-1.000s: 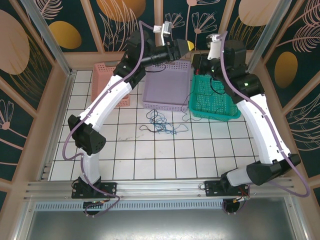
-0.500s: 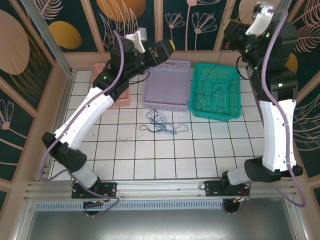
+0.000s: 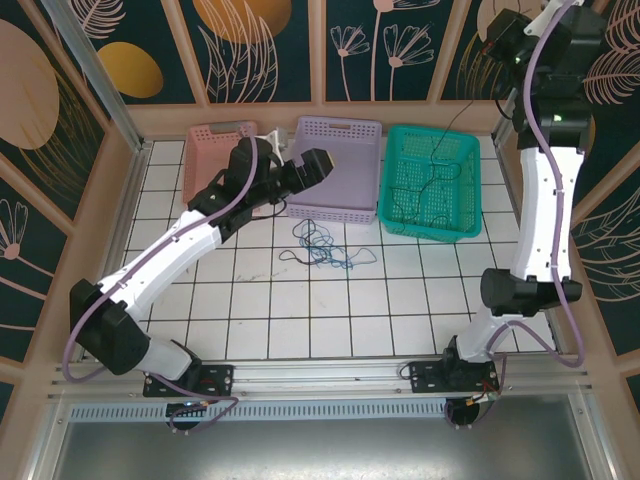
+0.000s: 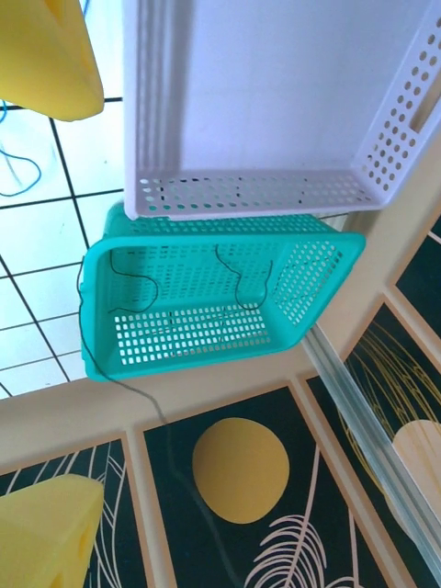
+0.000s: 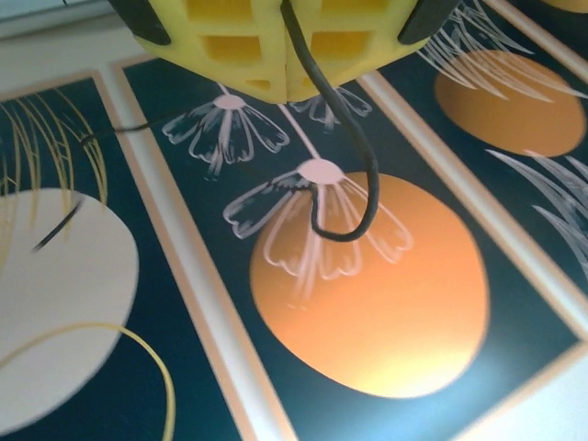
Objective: Untangle the cables
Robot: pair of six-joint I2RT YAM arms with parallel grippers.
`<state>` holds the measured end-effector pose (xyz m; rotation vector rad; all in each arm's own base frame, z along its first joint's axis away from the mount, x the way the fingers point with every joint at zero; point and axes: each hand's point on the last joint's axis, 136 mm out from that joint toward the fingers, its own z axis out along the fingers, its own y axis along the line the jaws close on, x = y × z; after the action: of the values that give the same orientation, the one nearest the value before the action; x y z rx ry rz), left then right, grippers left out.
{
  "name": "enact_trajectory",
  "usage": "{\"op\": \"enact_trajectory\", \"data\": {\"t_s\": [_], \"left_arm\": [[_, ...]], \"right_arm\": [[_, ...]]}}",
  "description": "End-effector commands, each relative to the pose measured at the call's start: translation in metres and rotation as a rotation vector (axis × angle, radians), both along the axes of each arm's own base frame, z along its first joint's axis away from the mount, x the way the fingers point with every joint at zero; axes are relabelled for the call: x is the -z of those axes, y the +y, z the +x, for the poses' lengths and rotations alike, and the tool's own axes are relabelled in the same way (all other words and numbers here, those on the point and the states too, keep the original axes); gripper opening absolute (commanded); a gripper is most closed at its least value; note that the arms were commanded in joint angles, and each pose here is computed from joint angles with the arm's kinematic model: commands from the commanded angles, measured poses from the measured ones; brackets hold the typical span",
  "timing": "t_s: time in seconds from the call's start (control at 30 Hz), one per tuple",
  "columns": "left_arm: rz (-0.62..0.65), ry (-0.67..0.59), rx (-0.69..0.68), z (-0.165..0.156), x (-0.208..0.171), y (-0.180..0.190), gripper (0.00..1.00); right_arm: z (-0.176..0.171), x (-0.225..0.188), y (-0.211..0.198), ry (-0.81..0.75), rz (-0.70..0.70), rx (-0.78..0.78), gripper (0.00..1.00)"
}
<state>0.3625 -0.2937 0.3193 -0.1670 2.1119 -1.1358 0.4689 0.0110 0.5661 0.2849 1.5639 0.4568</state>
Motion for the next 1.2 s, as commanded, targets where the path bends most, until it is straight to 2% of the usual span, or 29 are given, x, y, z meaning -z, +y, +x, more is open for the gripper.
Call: {"op": "enact_trajectory", "data": {"t_s": [0.0,0.2,0.37,0.47,0.53,0.57,0.63,0.83,0.93,1.03,1.17], "left_arm": [[-0.056,-0.045,0.004,-0.011,-0.023,0.005,0.98],[-0.061,-0.022,0.01,-0.015,-0.013,0.005,0.98],[-0.065,-0.015,0.029,-0.012,-0.012,0.0,0.98],[-0.07,-0.012,0.038,-0.011,-0.012,-0.004,0.98],[-0.073,-0.011,0.042,-0.01,-0.013,-0.005,0.98],[-0.071,-0.011,0.043,-0.01,-0.012,-0.005,0.98],[-0.071,-0.013,0.045,-0.01,-0.012,-0.005,0.98],[-0.063,0.018,0.055,-0.016,0.003,-0.005,0.97],[-0.041,0.044,0.069,-0.024,0.019,-0.003,0.95],[-0.011,0.063,0.093,-0.037,0.036,-0.001,0.92],[0.013,0.088,0.116,-0.052,0.055,0.003,0.89]], "right_arm": [[0.021,0.036,-0.006,0.063,0.01,-0.001,0.0],[0.055,0.173,-0.036,0.345,0.083,0.05,0.0],[0.08,0.289,-0.042,0.615,0.129,0.018,0.02],[0.079,0.341,-0.033,0.759,0.146,-0.006,0.27],[0.071,0.344,-0.026,0.761,0.105,0.007,0.46],[0.067,0.342,-0.022,0.757,0.091,0.012,0.52],[0.055,0.337,-0.017,0.752,0.086,0.019,0.58],[-0.003,0.333,-0.008,0.773,0.085,0.113,0.6],[-0.049,0.341,0.012,0.783,0.078,0.104,0.53],[-0.1,0.362,0.033,0.814,0.04,0.058,0.48],[-0.158,0.398,0.047,0.895,-0.009,0.015,0.48]]}}
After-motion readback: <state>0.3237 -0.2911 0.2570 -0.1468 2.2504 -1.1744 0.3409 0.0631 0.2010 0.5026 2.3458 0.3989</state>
